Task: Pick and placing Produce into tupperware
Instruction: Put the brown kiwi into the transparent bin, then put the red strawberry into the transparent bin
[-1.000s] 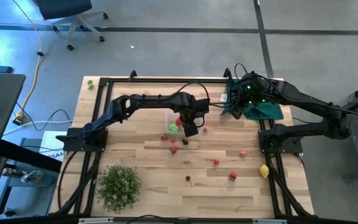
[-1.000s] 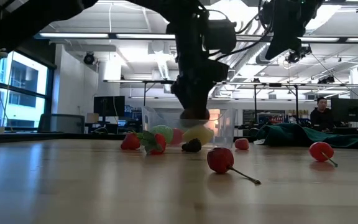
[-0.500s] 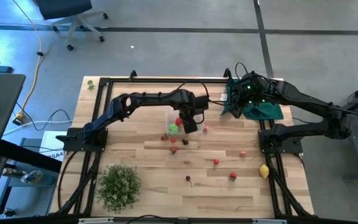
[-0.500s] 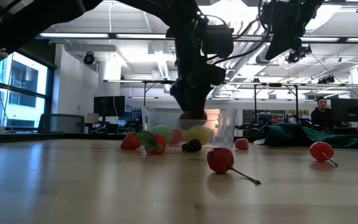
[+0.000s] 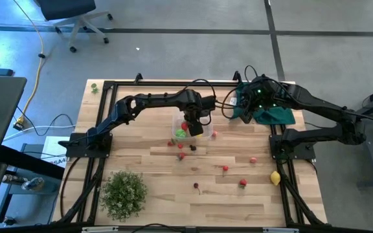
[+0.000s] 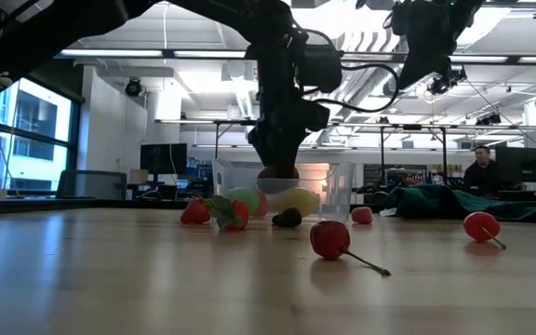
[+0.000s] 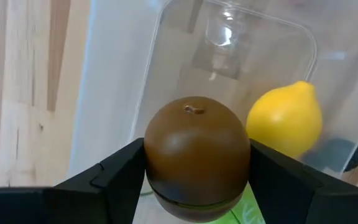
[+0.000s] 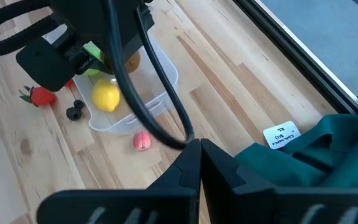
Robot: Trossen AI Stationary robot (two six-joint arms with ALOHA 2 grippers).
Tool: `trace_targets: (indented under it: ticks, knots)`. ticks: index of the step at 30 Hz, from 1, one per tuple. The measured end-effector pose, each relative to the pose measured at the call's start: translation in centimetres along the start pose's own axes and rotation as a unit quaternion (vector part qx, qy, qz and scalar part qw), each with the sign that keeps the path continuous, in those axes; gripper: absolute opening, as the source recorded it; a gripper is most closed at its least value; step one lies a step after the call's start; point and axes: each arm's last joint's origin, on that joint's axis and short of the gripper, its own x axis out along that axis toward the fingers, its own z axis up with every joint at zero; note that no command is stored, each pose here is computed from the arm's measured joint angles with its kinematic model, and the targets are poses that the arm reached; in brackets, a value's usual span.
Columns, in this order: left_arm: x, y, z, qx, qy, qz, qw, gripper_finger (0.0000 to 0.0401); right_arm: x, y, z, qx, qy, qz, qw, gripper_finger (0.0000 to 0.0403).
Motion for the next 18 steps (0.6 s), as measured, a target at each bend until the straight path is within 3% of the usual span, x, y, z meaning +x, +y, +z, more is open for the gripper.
trace_targets:
  ticks: [7,18]
  knots:
    - [-0.04,-0.02,0.26,0.001,-0.014,-0.001,1.000,0.0243,0.00,0.00,-0.01,0.000,0.001,0.000,1.000,0.0000]
    - [-0.09,-0.15,0.66,0.007,-0.034,-0.020,0.999,0.0272,0.00,0.00,-0.01,0.000,0.000,0.000,1.000,0.0000]
